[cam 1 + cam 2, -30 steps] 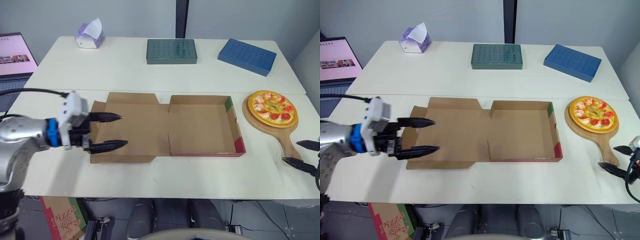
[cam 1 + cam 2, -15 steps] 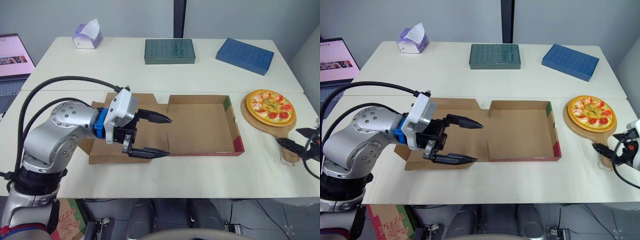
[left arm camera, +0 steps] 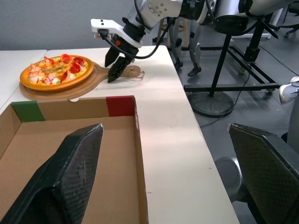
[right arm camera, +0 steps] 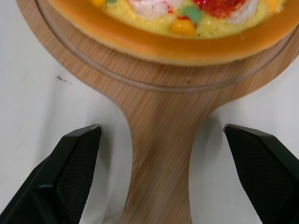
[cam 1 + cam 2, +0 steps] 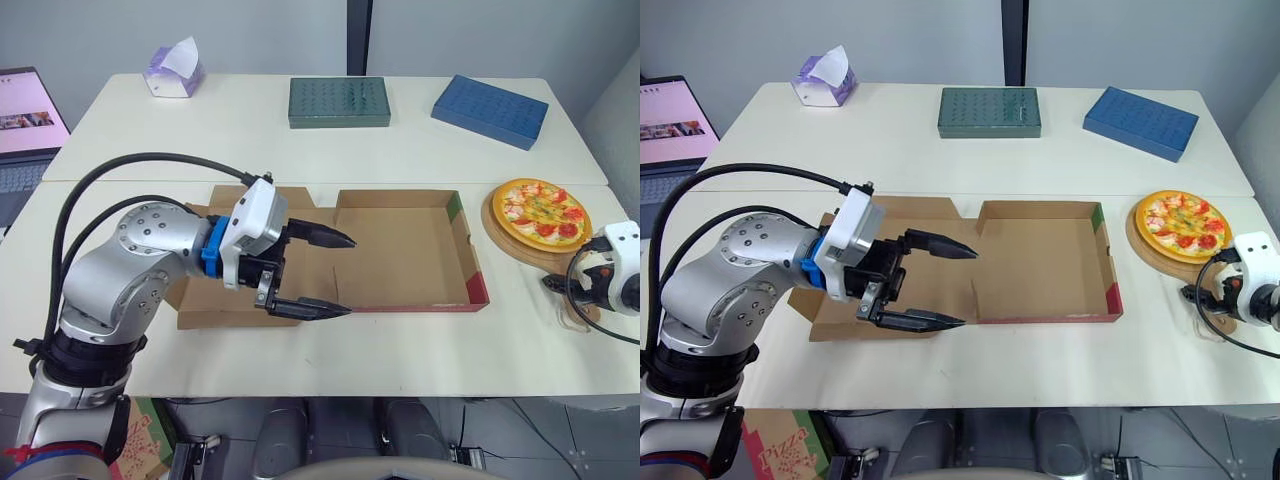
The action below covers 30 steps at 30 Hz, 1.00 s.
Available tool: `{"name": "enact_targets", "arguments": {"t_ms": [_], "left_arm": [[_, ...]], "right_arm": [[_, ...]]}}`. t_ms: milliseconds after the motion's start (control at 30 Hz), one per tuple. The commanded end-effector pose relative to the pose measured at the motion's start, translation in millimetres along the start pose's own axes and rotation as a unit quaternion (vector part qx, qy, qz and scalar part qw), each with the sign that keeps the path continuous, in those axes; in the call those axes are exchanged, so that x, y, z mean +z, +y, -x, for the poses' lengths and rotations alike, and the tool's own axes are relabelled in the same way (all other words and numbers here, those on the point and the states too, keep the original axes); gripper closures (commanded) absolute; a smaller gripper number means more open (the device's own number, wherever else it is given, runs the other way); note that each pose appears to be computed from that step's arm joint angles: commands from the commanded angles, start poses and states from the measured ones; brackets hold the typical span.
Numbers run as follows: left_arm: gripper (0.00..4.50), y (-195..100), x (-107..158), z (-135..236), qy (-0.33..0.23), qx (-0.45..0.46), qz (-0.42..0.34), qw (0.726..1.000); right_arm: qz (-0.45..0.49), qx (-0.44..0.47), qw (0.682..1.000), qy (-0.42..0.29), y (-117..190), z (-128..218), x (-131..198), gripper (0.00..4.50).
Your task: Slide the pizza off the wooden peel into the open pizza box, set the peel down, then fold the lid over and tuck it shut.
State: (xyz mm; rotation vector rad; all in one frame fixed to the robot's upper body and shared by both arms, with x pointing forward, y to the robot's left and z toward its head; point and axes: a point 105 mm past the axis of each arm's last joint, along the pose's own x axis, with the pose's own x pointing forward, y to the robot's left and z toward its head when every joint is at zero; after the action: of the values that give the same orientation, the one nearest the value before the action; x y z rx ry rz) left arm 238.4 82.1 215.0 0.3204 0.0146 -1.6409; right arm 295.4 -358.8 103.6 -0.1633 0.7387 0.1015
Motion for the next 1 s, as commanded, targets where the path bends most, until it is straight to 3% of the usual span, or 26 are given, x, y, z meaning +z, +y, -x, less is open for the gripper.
{"name": "enact_targets", "arguments": {"t_ms": [33, 67, 367, 667, 1000], "left_arm": [[0.05, -3, 6, -2, -0.005, -0.007, -0.014, 1.000], [0.05, -3, 6, -2, -0.006, -0.006, -0.013, 1.000], [0.00, 0, 3, 5, -0.004, 0.007, 0.004, 1.000], [0.00, 8, 2, 12, -0.006, 0.040, 0.006, 0.999], [0.00, 19, 4, 36, 0.003, 0.100, 0.012, 0.995]], "right_arm": [[0.004, 0.001, 1.000, 0.008, -3, -4, -1, 0.00], [0.002, 0.004, 1.000, 0.011, -3, -5, -2, 0.00], [0.020, 0.016, 1.000, 0.010, 5, -14, -11, 2.82], [0.018, -0.013, 0.996, -0.087, -3, -3, 16, 2.91], [0.073, -0.034, 0.980, -0.182, -17, 41, 71, 2.91]]}}
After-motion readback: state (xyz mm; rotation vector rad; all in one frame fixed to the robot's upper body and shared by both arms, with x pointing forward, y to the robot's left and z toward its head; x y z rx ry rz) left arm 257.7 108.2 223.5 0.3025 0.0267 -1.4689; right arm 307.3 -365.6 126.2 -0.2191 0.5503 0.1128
